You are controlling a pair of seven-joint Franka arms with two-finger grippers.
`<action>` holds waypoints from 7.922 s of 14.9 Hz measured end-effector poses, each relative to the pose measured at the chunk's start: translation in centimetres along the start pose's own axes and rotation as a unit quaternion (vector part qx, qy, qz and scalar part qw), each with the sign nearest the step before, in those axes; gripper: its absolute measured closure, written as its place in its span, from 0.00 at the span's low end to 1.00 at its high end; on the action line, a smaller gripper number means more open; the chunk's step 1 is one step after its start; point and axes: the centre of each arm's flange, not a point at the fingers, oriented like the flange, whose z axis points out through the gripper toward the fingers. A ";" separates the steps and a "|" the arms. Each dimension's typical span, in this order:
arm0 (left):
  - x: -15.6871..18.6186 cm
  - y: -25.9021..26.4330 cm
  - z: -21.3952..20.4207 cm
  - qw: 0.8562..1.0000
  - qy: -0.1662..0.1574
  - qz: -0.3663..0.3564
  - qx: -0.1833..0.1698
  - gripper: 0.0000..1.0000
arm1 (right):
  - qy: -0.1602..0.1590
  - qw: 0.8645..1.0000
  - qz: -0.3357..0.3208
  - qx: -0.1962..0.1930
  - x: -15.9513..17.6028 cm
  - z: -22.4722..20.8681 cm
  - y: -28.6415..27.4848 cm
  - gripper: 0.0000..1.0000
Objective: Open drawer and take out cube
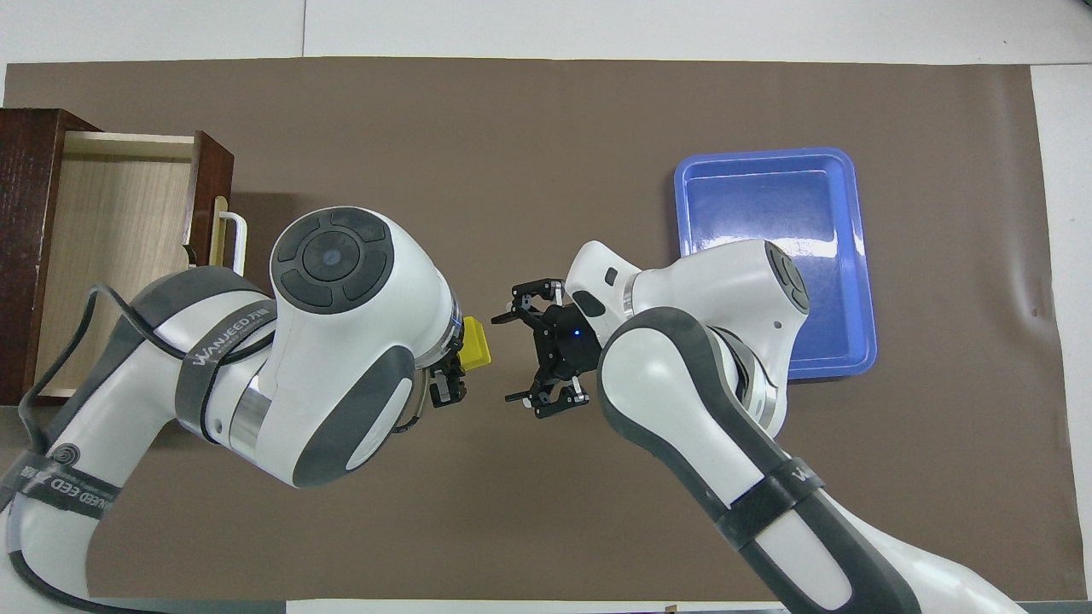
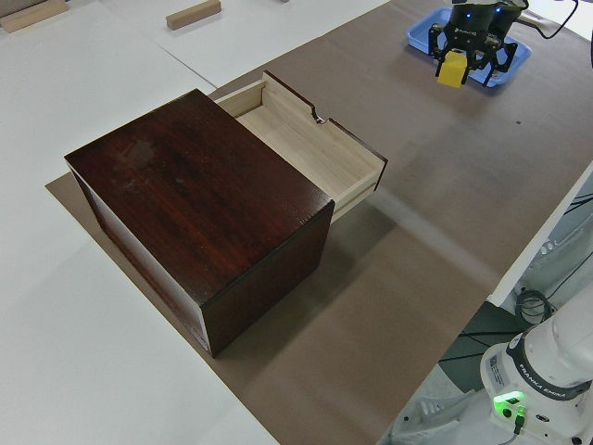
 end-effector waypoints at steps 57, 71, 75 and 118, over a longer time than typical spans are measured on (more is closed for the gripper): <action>17.4 10.8 1.6 0.997 0.016 0.049 -0.052 0.00 | 0.031 0.999 0.001 0.010 0.6 -1.5 2.6 0.44; 39.8 16.7 0.3 0.994 0.037 0.060 -0.083 0.00 | -0.013 0.999 0.030 -0.041 -21.5 -19.6 3.9 0.44; 39.6 16.9 -1.0 0.993 0.040 0.077 -0.083 0.00 | -0.016 0.999 0.016 -0.042 -27.5 -20.3 3.1 0.44; 25.4 10.6 -11.7 0.656 0.008 0.753 0.050 0.00 | -0.082 0.990 0.115 -0.026 -18.6 -28.0 -1.1 0.00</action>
